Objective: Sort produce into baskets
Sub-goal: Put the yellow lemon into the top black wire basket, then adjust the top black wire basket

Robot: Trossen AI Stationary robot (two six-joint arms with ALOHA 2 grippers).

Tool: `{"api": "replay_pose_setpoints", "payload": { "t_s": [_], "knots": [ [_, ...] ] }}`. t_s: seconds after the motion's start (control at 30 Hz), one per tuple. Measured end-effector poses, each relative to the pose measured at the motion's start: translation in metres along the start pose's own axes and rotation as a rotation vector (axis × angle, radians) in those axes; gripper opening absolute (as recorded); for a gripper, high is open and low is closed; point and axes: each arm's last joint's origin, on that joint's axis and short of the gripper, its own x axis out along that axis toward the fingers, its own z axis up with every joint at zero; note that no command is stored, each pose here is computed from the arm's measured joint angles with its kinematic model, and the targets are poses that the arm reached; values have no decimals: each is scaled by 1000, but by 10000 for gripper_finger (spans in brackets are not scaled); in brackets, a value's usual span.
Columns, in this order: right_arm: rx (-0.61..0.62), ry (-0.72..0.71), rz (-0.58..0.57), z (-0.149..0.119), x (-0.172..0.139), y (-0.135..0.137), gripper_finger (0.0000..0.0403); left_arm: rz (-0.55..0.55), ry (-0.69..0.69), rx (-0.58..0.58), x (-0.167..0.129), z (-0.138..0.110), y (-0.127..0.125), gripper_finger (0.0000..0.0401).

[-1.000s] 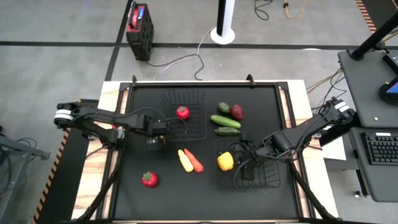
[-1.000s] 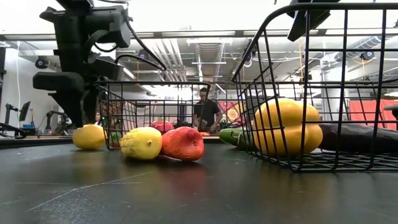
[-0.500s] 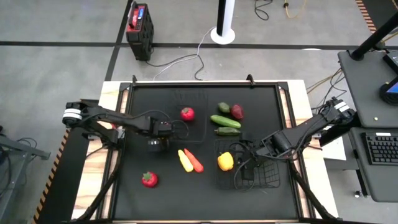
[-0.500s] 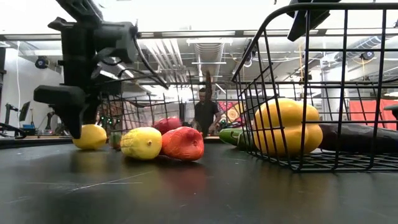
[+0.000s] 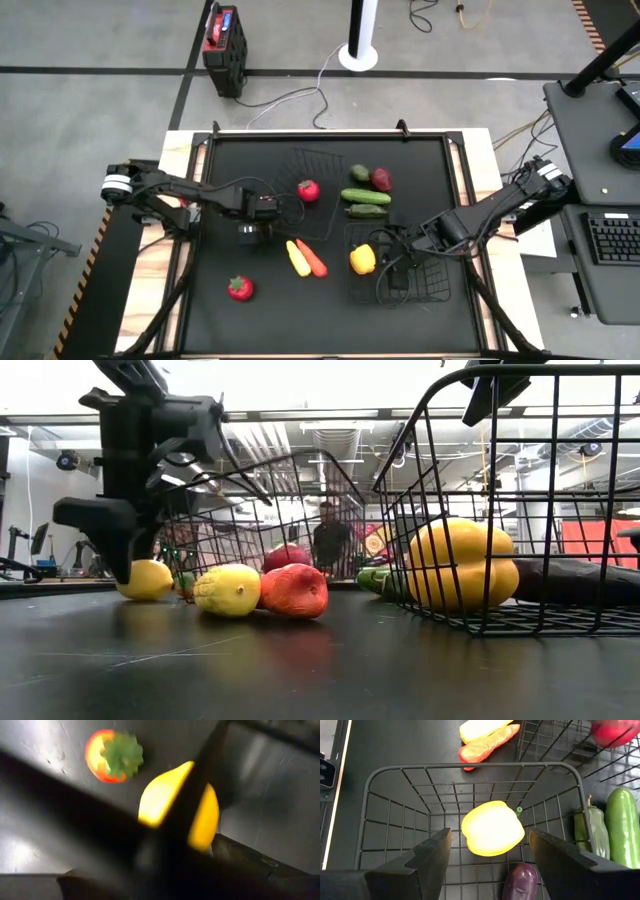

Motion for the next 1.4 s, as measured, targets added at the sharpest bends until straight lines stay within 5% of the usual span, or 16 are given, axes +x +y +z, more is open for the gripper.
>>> {"api": "replay_pose_setpoints", "payload": {
  "t_s": [0.4,0.67,0.87,1.03,1.4],
  "knots": [
    [168,-106,-172,16,14,-18,233,-43,-116,-68,-31,-5,8,231],
    [364,-152,-268,49,11,-74,160,-72,-243,-188,-62,-29,19,231],
    [516,-13,-269,49,22,-138,76,-52,-433,-307,-87,-45,24,231],
    [557,67,-228,47,44,-175,17,22,-592,-329,-99,-55,19,231],
    [516,151,-225,54,75,-194,13,-14,-699,-333,-97,-61,-6,231]
  ]
}}
